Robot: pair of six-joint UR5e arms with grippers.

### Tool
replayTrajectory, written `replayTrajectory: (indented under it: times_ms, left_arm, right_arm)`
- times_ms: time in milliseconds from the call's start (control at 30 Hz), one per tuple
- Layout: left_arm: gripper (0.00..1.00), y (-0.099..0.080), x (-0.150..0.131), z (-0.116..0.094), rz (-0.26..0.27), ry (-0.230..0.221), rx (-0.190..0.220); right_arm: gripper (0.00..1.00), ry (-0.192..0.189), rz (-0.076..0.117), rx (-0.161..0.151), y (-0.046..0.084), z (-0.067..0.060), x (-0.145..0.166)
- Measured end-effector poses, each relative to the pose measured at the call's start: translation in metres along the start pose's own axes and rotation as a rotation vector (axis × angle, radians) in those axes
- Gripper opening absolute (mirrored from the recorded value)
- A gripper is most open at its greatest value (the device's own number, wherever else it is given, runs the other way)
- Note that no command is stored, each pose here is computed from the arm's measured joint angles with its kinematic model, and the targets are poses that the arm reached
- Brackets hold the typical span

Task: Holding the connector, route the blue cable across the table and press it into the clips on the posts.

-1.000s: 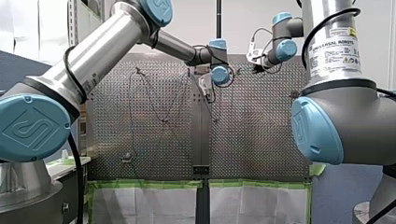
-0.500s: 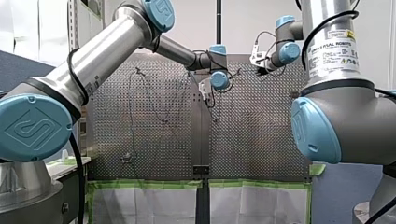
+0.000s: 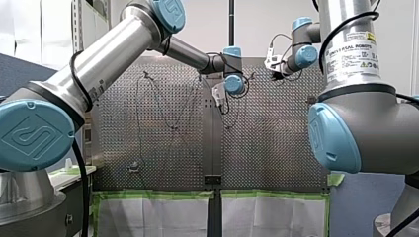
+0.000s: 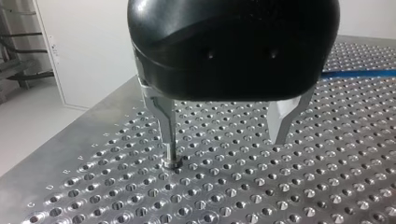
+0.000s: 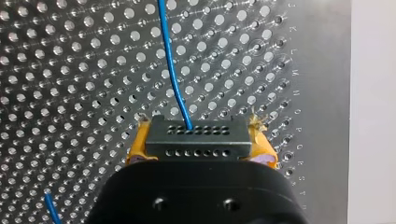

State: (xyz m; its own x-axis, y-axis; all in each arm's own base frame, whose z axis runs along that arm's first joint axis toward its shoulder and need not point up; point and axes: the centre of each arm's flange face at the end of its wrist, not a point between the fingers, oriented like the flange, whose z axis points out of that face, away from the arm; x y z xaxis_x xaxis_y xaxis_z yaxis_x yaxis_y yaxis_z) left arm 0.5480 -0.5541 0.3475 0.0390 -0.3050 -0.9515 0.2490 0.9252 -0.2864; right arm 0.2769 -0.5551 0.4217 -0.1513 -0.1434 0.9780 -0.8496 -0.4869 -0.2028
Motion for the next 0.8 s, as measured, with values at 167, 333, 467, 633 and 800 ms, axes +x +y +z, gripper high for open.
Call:
replayTrajectory:
  times_ms: [167,333,467,633,800]
  left_arm:
    - [1.00,0.000,0.002,-0.003,0.007,0.022,-0.006]
    - [1.00,0.001,0.003,-0.008,0.013,0.048,-0.019]
    - [1.00,-0.001,-0.003,-0.015,0.007,0.069,-0.023]
    - [1.00,-0.005,-0.014,-0.030,0.007,0.098,-0.009]
    - [1.00,-0.012,-0.026,-0.043,-0.008,0.090,0.038]
  right_arm:
    - [0.00,-0.001,0.000,0.000,0.000,0.000,-0.001]
    - [0.00,-0.001,0.000,0.001,0.000,0.001,-0.001]
    - [0.00,-0.002,0.001,0.002,0.000,0.000,-0.001]
    - [0.00,-0.003,0.001,0.004,0.000,0.000,-0.001]
    - [0.00,-0.003,0.000,0.003,0.000,0.000,-0.001]
